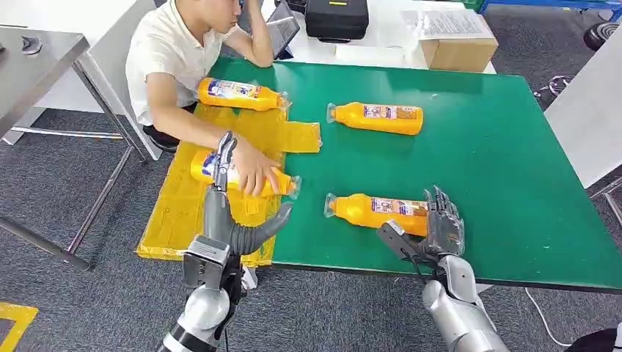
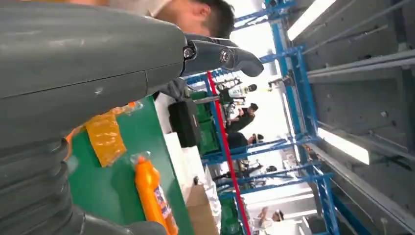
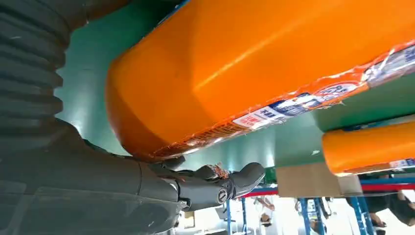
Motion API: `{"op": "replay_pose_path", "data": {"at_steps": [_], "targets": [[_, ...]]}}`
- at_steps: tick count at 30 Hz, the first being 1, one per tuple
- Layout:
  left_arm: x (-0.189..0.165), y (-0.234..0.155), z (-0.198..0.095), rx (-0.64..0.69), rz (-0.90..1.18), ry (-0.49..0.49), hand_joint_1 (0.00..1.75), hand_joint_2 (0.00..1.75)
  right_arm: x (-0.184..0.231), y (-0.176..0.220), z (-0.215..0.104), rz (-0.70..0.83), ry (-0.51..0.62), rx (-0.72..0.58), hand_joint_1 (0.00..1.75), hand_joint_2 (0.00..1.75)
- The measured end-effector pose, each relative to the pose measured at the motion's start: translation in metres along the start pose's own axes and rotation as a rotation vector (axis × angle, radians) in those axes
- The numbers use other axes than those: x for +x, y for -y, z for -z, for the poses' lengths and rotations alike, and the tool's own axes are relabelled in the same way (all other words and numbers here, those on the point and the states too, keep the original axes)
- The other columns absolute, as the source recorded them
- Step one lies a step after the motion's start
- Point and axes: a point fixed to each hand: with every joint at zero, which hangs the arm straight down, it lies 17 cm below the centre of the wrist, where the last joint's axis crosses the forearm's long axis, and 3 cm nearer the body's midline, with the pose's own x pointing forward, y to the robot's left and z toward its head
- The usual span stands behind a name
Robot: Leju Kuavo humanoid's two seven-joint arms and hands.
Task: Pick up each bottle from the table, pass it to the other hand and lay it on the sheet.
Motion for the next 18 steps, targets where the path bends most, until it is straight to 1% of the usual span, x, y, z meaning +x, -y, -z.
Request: {"op": "replay_pose_path", "data": {"at_steps": [1, 2, 6, 10, 14, 18], "targets": [[0.000, 0.002, 0.000, -0.004, 0.000, 0.000, 0.00, 1.75, 0.001, -0.002, 0.002, 0.004, 0.000, 0.009, 1.69, 1.75], [0.000, 0.003, 0.000, -0.007, 0.000, 0.000, 0.00, 1.75, 0.002, -0.007, 0.001, 0.010, 0.004, 0.028, 1.75, 1.75], [-0.001, 0.005, 0.002, -0.009, 0.004, 0.002, 0.00, 1.75, 0.006, -0.019, 0.002, 0.027, 0.017, 0.079, 1.75, 1.75], [-0.002, 0.008, 0.003, -0.016, 0.004, 0.004, 0.00, 1.75, 0.005, -0.022, 0.005, 0.042, 0.009, 0.103, 1.75, 1.75], [-0.003, 0.009, 0.002, -0.017, 0.004, -0.001, 0.00, 1.75, 0.004, -0.028, 0.006, 0.100, 0.004, 0.151, 1.75, 1.75], [-0.004, 0.009, 0.002, -0.019, 0.002, -0.002, 0.00, 1.75, 0.005, -0.030, 0.005, 0.123, 0.006, 0.163, 1.75, 1.75]]}}
